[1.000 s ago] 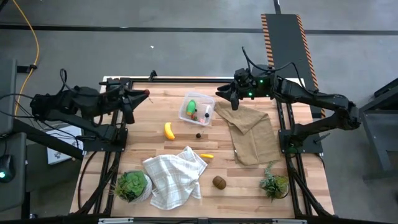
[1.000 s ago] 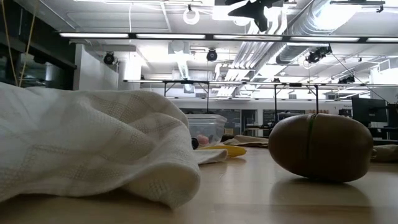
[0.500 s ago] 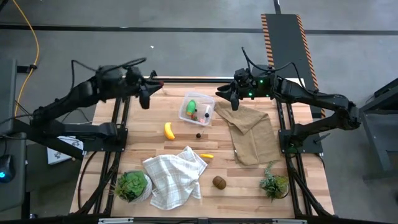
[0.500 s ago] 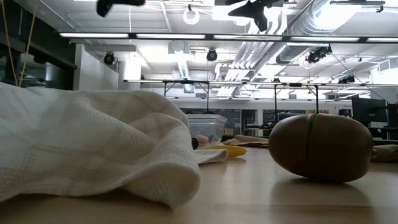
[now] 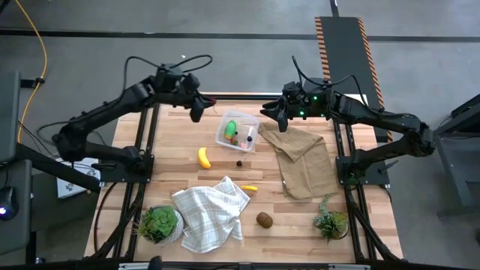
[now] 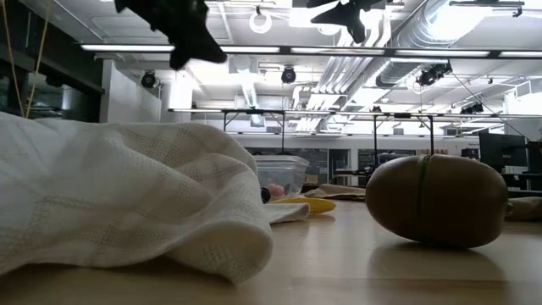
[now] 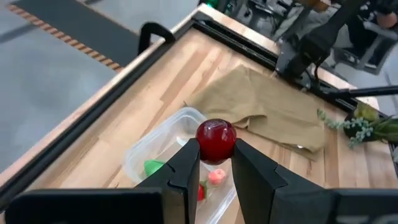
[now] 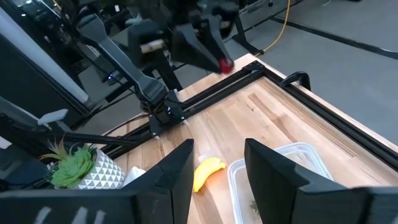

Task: Pick and placing Produce into tupperware
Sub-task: Put the red cherry into the transparent bin

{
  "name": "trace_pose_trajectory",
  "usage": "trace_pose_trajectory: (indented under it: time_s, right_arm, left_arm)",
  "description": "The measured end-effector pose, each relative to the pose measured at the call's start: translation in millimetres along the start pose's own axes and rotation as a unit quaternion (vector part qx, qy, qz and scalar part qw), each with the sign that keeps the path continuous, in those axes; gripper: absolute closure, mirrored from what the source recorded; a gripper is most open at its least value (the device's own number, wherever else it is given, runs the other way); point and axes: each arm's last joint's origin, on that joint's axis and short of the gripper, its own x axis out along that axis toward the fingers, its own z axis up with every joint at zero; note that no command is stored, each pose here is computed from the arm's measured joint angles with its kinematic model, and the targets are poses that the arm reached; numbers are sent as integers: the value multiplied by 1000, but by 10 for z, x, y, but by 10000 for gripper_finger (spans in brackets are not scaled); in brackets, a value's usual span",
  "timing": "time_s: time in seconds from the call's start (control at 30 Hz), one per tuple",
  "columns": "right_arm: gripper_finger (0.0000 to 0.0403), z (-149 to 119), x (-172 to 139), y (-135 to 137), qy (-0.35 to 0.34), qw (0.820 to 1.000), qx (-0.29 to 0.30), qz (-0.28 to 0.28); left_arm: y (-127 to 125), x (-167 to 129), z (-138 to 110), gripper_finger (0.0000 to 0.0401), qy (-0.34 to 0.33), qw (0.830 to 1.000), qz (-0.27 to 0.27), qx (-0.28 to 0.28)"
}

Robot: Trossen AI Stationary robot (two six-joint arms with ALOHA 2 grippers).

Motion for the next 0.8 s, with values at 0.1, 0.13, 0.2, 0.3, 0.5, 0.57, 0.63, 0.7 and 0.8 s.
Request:
trace_pose_trajectory:
  time_s: [0.1,0.13,0.2,0.3,0.5,0.57,0.63,0.7,0.8]
  right_arm:
    - [269,6,-2,-17,-2,1000,1,-5]
    - [269,9,-4,-24,-3,1000,1,-6]
    - [269,14,-7,-36,-4,1000,2,-9]
    - [269,22,-10,-58,-5,1000,3,-13]
    - [269,40,-20,-107,-9,1000,0,-22]
    - [269,45,-23,-121,-10,1000,-3,-24]
    - [269,52,-26,-140,-11,1000,-4,-28]
    - [269,60,-31,-163,-13,999,-4,-32]
    - [269,73,-40,-199,-15,999,-2,-38]
  left_arm:
    - [66,199,-11,325,17,1000,-10,-3]
    - [90,268,-15,325,22,1000,-12,-5]
    - [134,397,-38,325,36,999,-19,-11]
    - [190,555,-64,325,48,998,-26,-17]
    - [261,746,-91,325,58,998,-26,-26]
    - [271,786,-58,325,68,997,-25,-25]
    - [264,818,27,325,76,997,-23,-16]
    - [233,863,141,325,85,996,-15,-1]
    - [212,944,295,325,111,994,-4,22]
